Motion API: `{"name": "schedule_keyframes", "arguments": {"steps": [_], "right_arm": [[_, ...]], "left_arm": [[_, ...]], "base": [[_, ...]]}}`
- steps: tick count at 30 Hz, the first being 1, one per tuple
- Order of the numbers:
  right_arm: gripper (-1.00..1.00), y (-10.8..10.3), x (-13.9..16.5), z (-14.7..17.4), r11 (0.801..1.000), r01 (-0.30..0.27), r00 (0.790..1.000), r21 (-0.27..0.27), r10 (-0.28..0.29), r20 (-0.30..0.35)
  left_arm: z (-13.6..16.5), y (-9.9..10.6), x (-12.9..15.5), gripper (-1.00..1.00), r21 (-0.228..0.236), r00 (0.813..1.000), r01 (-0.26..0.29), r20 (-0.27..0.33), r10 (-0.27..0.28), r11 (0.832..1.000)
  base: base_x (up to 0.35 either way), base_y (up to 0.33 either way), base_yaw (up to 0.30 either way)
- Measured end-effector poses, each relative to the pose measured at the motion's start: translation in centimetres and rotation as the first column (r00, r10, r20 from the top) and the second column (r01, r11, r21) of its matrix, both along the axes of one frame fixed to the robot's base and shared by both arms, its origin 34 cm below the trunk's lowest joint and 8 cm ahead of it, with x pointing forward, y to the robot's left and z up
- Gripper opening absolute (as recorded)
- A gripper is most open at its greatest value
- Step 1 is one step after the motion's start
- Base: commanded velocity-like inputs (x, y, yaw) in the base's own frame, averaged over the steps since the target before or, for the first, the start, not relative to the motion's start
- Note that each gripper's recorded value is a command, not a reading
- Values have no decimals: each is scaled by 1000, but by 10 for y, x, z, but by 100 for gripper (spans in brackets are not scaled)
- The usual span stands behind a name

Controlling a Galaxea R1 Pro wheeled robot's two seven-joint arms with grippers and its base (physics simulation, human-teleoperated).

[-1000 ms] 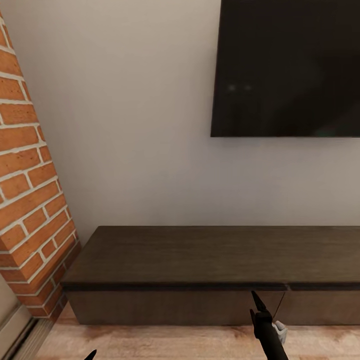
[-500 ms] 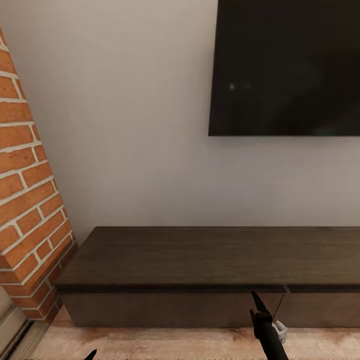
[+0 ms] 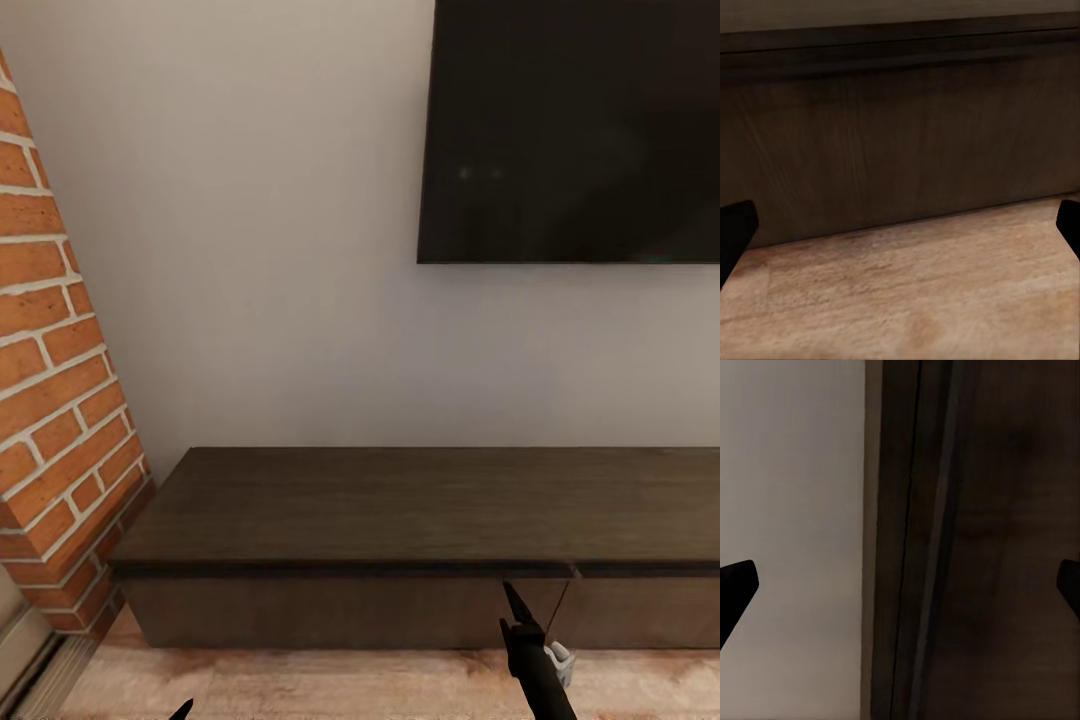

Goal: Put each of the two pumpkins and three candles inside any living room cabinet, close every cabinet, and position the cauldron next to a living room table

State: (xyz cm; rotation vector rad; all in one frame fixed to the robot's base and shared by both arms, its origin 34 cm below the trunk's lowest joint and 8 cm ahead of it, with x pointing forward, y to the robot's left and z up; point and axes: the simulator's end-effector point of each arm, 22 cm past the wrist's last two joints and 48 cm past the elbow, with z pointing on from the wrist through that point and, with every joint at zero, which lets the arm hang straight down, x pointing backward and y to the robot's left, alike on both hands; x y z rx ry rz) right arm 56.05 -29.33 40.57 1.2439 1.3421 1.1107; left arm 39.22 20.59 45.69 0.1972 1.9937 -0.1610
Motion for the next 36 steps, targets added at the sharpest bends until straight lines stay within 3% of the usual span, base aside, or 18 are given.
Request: {"name": "schedule_keyframes", "arguments": {"steps": [7,36], "right_arm": [[100,0,-4,-16,1000,-1,1000,0,1,0],[100,1,-4,-16,1000,-2,1000,1,2,-1]], "left_arm": [[-16,0,-4,100,0,1000,0,0,0,1000],[-16,0,-5,100,1,1000,-1,0,1,1000]], "base": [[0,0,0],[55,-6,0]]}}
